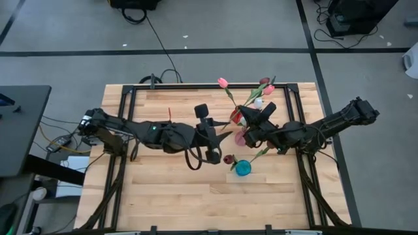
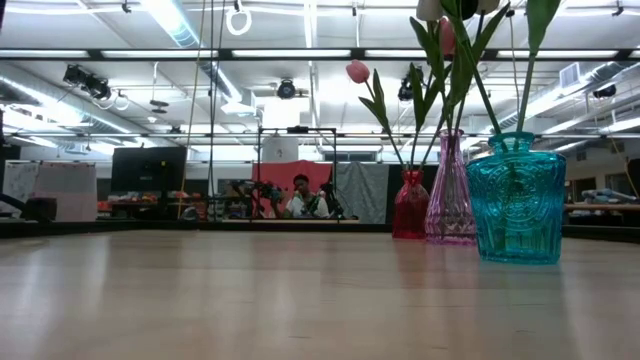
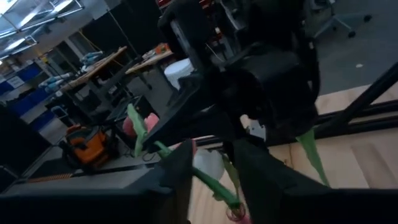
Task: Sort flowers into vase by color
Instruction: Put the red tulip into the blue vase
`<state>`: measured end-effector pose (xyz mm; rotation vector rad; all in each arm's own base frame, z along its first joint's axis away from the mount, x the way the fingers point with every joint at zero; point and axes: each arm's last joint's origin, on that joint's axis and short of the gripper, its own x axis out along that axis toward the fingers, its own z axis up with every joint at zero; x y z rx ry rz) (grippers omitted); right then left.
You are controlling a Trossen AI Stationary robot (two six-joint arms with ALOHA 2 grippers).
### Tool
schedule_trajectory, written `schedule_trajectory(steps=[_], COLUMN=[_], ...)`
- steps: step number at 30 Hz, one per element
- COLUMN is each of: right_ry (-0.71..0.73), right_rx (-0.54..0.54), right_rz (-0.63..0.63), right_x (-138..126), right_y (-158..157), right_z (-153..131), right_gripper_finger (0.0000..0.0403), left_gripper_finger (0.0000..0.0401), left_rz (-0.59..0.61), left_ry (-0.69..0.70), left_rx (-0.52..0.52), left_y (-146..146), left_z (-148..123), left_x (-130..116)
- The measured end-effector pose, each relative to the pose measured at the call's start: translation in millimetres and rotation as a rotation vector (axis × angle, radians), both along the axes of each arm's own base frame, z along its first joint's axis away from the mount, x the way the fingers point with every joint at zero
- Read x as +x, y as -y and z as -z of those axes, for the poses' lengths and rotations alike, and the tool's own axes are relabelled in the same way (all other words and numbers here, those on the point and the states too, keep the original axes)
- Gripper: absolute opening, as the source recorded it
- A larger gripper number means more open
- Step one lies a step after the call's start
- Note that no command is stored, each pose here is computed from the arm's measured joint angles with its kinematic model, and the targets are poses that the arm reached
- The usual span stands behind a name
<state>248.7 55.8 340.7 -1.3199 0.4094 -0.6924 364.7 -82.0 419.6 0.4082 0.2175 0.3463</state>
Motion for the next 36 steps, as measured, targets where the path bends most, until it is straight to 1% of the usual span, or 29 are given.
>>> schedule_trajectory(steps=[2,4,5,6,11,16,21,24,26,31,36], right_ry=[0.0,0.0,0.003,0.007,0.021,0.035,0.115,0.18,0.217,0.317,0.401], right_rx=[0.0,0.002,0.005,0.01,0.023,0.029,0.072,0.095,0.107,0.149,0.227], right_rz=[-0.003,-0.003,-0.004,-0.007,-0.024,-0.046,-0.083,-0.11,-0.131,-0.236,-0.337], right_x=[0,-1,-1,-1,-2,-4,-7,-10,-12,-16,-20], right_y=[-1,-2,-3,-3,-8,-13,-20,-23,-25,-33,-41], right_z=[0,0,0,0,0,-2,-7,-12,-15,-22,-25], right_gripper_finger=[0.0012,0.002,0.0025,0.0031,0.0059,0.0067,0.0073,0.0089,0.0104,0.0133,0.0135], left_gripper_finger=[0.0088,0.0039,0.0021,0.0013,0.0006,0.0004,0.0003,0.0002,0.0002,0.0001,0.0001], left_rz=[-0.008,-0.01,-0.012,-0.011,-0.023,-0.019,-0.032,-0.055,-0.066,-0.066,-0.04], left_ry=[-0.001,-0.006,-0.007,-0.01,-0.021,-0.026,0.016,0.048,0.075,0.157,0.237], left_rx=[0.001,0.004,0.009,0.017,0.032,0.05,0.068,0.096,0.116,0.175,0.201], left_y=[-2,-2,-2,-2,-3,-3,-5,-8,-11,-11,-10], left_z=[0,0,0,0,1,-1,-13,-23,-27,-38,-47], left_x=[0,0,0,0,-1,-2,-11,-17,-17,-17,-17])
